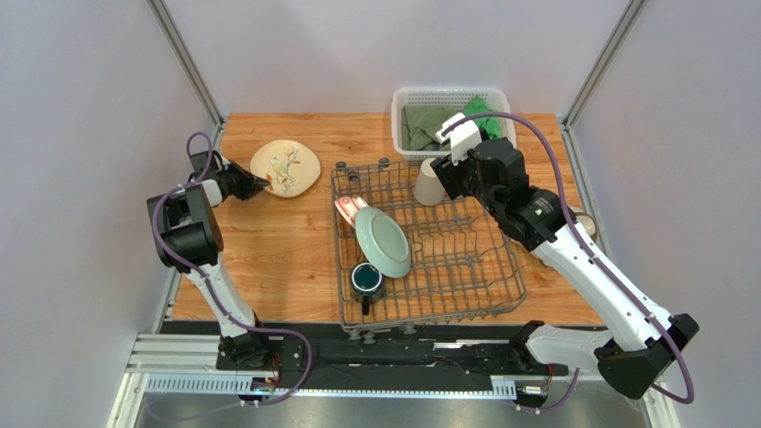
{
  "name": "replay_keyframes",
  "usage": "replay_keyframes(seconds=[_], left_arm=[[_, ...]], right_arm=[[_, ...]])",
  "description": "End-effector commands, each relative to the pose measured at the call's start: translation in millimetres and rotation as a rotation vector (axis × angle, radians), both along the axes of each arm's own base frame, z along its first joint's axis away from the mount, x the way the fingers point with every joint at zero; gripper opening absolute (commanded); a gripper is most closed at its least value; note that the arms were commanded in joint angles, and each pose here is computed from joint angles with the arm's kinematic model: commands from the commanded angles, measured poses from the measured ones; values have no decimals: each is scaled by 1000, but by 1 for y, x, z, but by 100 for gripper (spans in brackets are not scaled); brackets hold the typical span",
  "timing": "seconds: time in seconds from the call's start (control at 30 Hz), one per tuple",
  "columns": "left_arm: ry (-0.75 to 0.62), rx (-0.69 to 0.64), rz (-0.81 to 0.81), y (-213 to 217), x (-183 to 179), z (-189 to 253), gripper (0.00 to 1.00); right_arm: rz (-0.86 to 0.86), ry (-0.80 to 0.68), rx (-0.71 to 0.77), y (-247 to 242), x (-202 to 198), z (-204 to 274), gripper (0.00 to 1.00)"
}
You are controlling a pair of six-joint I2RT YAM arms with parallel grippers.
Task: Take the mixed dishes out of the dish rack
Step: Place the plate at the center of the board.
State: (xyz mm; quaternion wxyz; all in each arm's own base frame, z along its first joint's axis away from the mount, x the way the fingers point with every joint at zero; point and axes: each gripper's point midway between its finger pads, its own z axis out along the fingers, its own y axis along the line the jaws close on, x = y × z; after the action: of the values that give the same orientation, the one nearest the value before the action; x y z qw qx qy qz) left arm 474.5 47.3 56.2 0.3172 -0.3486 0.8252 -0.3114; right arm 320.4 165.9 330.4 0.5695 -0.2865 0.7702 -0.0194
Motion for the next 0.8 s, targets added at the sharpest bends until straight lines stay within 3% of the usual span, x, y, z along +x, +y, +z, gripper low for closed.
replay_keyframes(seconds=[0.0, 0.37, 0.57, 0.77], left_arm=[[-236, -9, -24, 3, 41, 61, 0], [-198, -19, -32, 2, 32, 40, 1], [-192, 17, -48, 3, 24, 39, 20], [-171, 41, -52, 5, 17, 37, 30]], right_arm=[[-2, -19, 40, 3, 5, 4, 69], [101, 144, 61, 29, -3, -39, 69], [158, 184, 68, 44, -15, -47, 68], [263, 220, 37, 68, -40, -58, 68]])
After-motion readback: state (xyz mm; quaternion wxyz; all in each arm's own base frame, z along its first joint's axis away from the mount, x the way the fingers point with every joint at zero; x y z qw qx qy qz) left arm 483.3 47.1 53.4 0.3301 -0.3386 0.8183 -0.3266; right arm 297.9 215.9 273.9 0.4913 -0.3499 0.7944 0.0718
